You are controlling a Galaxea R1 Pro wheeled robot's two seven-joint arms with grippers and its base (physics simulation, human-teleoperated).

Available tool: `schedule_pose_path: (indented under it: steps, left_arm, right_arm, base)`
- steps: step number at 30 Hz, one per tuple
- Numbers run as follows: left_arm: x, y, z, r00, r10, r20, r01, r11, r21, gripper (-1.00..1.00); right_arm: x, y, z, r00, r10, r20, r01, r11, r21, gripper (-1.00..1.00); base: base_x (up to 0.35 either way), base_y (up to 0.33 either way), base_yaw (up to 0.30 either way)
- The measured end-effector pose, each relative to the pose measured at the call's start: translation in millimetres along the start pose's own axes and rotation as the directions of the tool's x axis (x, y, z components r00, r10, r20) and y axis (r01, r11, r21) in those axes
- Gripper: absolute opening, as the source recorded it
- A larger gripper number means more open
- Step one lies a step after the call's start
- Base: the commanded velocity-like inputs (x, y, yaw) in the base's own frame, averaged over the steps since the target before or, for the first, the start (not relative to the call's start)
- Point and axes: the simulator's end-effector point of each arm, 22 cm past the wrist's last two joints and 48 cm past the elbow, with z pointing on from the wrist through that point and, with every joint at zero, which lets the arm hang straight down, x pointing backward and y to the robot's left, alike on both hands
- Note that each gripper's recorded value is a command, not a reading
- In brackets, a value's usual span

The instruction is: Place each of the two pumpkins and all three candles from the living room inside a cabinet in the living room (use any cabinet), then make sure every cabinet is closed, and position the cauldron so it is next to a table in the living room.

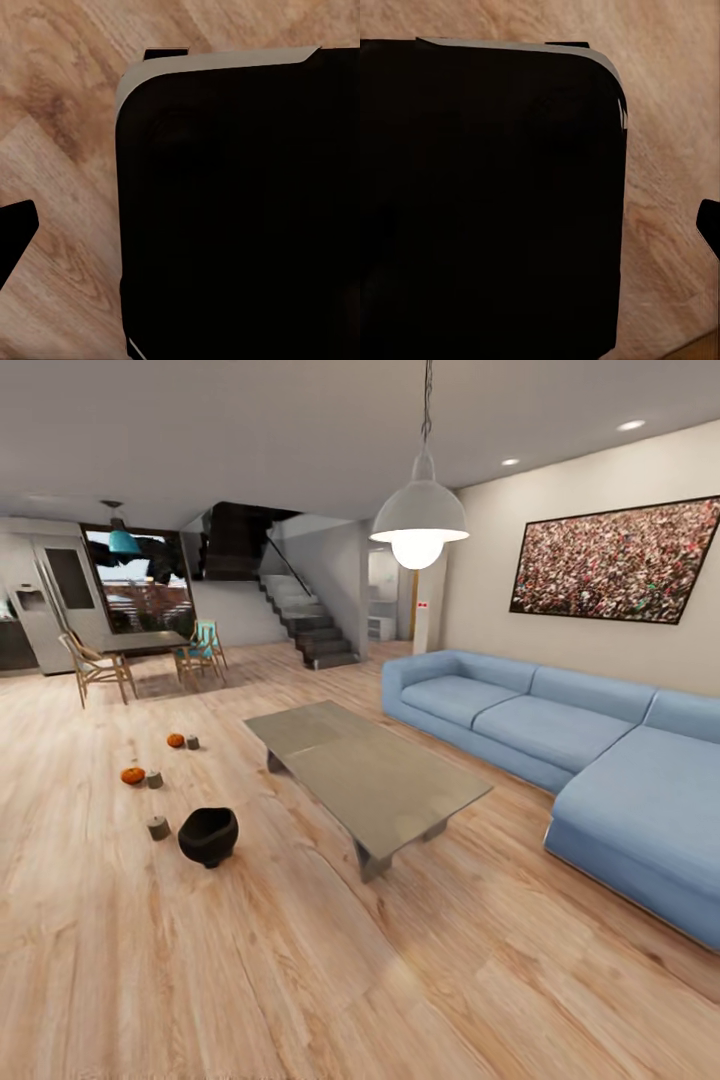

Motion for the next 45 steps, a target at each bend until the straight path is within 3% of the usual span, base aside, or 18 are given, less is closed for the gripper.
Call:
schedule_pose_path:
  steps: [45]
  left_arm:
    - [0.1, 4.7, 0.0, 1.000, 0.000, 0.000, 0.000, 1.000, -0.012, 1.00]
  right_arm:
    - [2.1, -1.3, -0.2, 1.000, -0.001, -0.005, 0.001, 1.000, 0.002, 1.00]
  base:
    - [0.000, 0.000, 0.263]
